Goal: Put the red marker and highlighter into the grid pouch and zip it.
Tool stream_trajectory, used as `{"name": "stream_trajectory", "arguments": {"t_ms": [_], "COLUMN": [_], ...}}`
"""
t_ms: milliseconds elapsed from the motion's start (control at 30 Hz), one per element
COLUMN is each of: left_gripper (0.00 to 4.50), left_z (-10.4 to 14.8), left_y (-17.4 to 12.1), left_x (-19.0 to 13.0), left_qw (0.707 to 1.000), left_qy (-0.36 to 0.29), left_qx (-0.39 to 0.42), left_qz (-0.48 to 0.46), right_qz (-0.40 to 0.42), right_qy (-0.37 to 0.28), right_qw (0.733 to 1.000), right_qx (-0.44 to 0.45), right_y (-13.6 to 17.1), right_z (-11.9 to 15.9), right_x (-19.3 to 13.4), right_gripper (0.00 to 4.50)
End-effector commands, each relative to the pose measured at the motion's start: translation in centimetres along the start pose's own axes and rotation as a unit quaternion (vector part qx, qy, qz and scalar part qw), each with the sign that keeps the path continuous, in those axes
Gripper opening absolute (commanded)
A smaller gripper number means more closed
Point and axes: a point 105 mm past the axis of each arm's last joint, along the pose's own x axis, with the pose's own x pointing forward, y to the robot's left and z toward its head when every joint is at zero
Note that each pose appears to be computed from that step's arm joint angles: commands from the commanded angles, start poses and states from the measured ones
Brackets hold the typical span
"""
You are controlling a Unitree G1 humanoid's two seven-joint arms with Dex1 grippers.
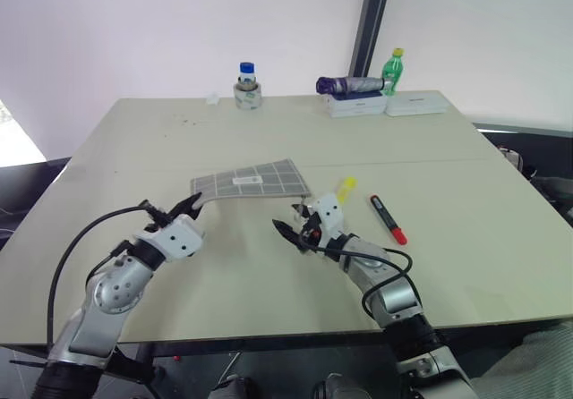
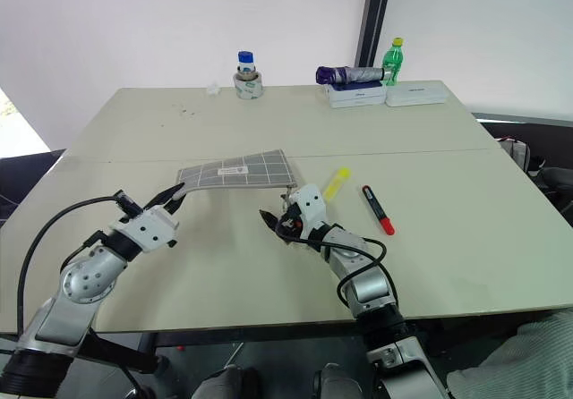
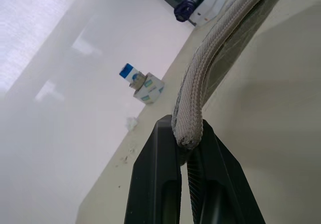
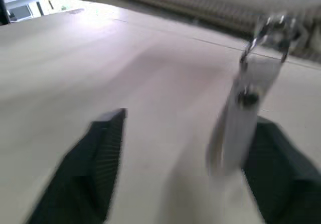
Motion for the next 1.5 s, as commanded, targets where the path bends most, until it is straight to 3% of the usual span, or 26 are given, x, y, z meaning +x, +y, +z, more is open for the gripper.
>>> {"name": "stream_trajectory", "arguments": {"t_ms": [33, 133, 333, 467, 700, 867, 1067, 1367, 1500], "left_gripper": [0.00, 0.00, 0.00, 0.00, 0.00, 0.00, 0.00, 0.00, 0.00], "left_z": [0.3, 0.2, -0.1, -0.6, 0.2, -0.4, -0.8, 0.0, 0.6], "left_y": [1.3, 1.1, 0.5, -0.6, -2.6, -3.5, -3.3, -5.1, -5.4], "left_x": [0.0, 0.0, 0.1, 0.6, 1.7, 1.3, 1.5, 1.8, 0.7], "left_qw": [1.000, 1.000, 1.000, 1.000, 1.000, 0.998, 0.998, 0.997, 0.996], "left_qy": [-0.009, -0.009, -0.003, 0.011, 0.008, 0.032, 0.054, 0.044, 0.027], "left_qx": [0.016, 0.013, 0.012, 0.019, 0.018, 0.047, 0.035, 0.041, 0.051], "left_qz": [0.021, 0.018, 0.015, 0.011, -0.002, -0.016, 0.008, -0.042, -0.066], "right_qz": [-0.003, 0.001, 0.001, 0.038, 0.082, 0.139, 0.210, 0.245, 0.219], "right_qy": [-0.014, -0.018, -0.029, 0.015, 0.014, 0.018, 0.010, 0.007, 0.010], "right_qw": [1.000, 1.000, 0.999, 0.992, 0.982, 0.964, 0.924, 0.890, 0.904], "right_qx": [-0.016, -0.021, -0.024, -0.117, -0.171, -0.226, -0.320, -0.383, -0.366], "right_y": [-0.2, -0.2, -0.3, 1.1, 4.4, 6.8, 9.3, 10.8, 9.3], "right_z": [0.7, 0.8, 2.1, 1.5, 4.1, 4.1, 4.2, 3.8, 4.5], "right_x": [-0.2, -0.4, 0.0, 0.6, 4.8, 5.8, 5.9, 6.4, 6.8], "right_gripper": [1.54, 0.08, 0.08, 0.08, 0.08, 0.08, 0.08, 0.08, 0.08]}}
